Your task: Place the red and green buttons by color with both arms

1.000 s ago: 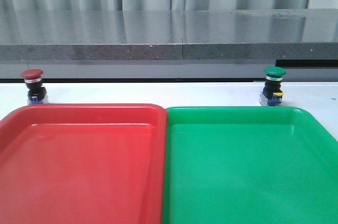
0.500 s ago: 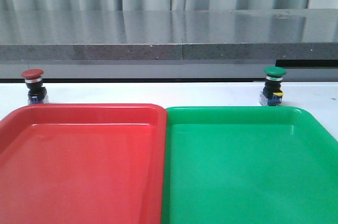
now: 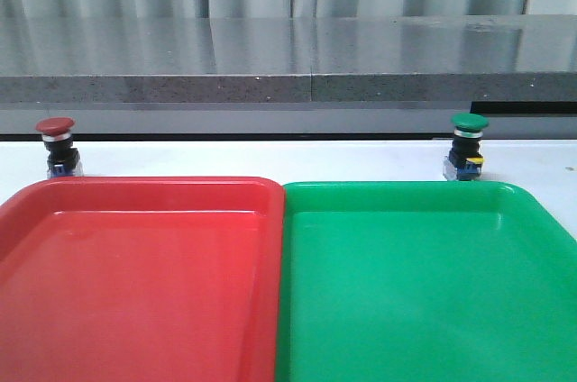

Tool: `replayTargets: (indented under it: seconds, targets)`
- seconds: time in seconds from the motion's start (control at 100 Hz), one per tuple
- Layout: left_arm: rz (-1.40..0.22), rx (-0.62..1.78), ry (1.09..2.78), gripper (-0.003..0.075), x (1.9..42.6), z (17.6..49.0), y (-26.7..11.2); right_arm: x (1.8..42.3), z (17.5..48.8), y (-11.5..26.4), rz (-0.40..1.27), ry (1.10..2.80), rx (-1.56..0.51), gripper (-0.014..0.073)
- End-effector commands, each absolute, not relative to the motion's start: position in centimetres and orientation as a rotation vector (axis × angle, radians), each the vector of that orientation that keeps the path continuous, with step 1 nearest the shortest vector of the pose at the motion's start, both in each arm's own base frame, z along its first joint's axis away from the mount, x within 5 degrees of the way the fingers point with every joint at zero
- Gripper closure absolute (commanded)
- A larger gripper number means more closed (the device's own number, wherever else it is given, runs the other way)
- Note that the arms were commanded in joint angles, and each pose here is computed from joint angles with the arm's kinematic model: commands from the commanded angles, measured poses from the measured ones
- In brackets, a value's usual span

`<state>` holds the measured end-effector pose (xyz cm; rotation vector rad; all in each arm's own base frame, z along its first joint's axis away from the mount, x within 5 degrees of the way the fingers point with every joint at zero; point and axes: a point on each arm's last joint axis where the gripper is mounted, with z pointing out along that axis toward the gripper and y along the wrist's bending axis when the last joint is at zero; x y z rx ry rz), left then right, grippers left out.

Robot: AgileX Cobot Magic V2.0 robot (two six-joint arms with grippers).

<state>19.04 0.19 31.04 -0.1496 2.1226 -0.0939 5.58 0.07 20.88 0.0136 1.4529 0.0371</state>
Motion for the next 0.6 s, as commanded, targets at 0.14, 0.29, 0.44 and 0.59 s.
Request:
replayTargets:
  seconds: [0.14,0.29,0.44,0.59]
  targets:
    - [-0.115,-0.121,2.05,0.021,23.7,33.6,-0.4,5.2,22.3,0.0,0.024,1.333,0.01,0.0659]
    - [-0.135,-0.09,2.188,0.021,27.0,34.3,-1.3,5.2,22.3,0.0,0.024,1.333,0.01,0.0659]
    - [-0.152,-0.069,2.311,0.021,30.4,34.6,-2.1,5.2,22.3,0.0,0.024,1.333,0.01,0.0659]
    - [-0.174,-0.076,2.402,0.021,33.7,33.9,-2.6,5.2,22.3,0.0,0.024,1.333,0.01,0.0659]
